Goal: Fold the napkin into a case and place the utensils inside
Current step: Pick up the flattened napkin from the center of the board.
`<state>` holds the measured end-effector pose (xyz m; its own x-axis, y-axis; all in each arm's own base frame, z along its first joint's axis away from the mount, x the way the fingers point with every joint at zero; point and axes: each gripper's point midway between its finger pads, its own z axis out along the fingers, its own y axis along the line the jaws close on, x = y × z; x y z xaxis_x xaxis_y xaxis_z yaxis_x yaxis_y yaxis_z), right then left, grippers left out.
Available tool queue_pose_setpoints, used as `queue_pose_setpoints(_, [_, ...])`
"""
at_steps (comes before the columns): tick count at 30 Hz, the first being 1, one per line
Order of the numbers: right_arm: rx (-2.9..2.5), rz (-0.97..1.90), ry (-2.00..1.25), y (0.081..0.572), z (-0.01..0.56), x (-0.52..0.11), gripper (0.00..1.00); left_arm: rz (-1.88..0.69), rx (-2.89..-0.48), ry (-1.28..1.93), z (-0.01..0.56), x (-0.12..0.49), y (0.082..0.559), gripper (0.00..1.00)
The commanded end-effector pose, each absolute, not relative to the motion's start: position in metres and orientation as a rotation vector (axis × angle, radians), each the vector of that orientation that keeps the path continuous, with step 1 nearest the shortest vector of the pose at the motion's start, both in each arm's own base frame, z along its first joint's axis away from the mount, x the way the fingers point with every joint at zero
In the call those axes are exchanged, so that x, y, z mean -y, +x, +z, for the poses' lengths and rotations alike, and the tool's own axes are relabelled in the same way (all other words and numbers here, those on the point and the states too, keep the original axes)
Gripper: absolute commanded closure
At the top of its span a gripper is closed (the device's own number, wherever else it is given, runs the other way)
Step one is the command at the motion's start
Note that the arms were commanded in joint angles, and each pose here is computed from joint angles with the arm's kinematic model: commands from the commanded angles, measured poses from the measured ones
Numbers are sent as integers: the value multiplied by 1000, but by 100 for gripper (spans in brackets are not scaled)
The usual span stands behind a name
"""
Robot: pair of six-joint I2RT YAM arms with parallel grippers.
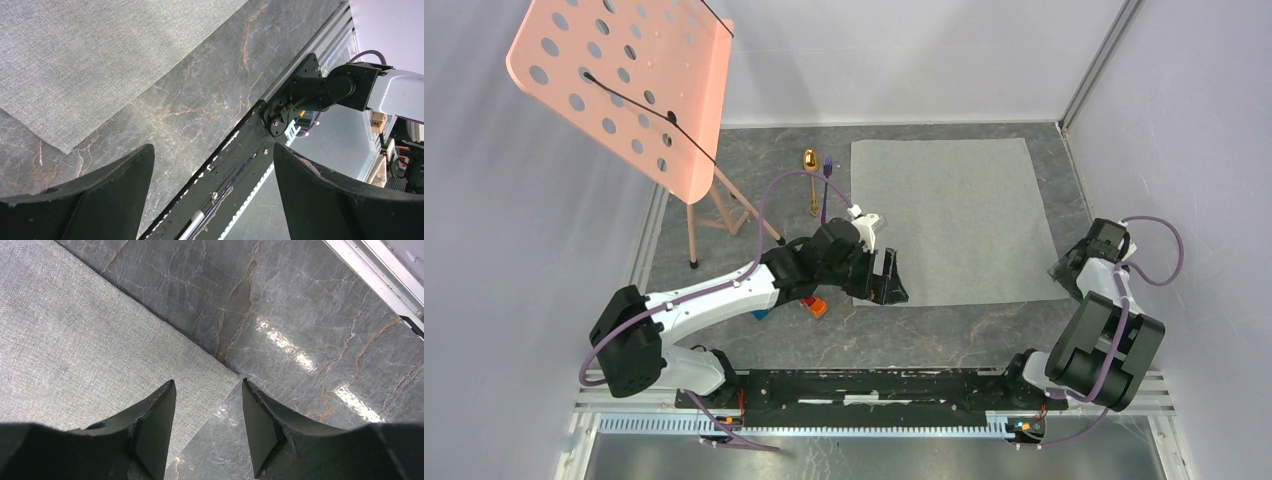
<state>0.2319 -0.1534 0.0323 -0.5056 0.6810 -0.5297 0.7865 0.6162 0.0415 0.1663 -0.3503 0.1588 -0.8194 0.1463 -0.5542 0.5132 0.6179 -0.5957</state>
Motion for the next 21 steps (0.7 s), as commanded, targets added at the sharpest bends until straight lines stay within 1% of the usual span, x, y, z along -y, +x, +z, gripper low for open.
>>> queue_pose_setpoints(1, [-2332,-315,1154,229,29,158,43,-1143,-2342,508,180,360,168,6])
queue_pose_setpoints(9, [-2373,-327,1186,215,4,155,45,-1138,-2361,495,175,360,168,6])
queue_pose_setpoints(13, [-2396,-322,1183,211,-7,152,53,-1102,-2394,472,169,356,169,6])
queue_pose_setpoints(14, [-2403,-325,1182,210,-8,152,57,-1076,-2413,457,166,354,170,6])
queue_pose_setpoints(16, [-2403,-331,1169,210,-7,152,68,-980,-2479,403,154,345,173,7])
queue_pose_setpoints(18, [-2395,-333,1159,211,-4,152,81,-820,-2561,319,137,331,178,8])
queue_pose_setpoints(21, [-2389,-337,1126,214,0,150,95,-610,-2648,151,118,314,180,8])
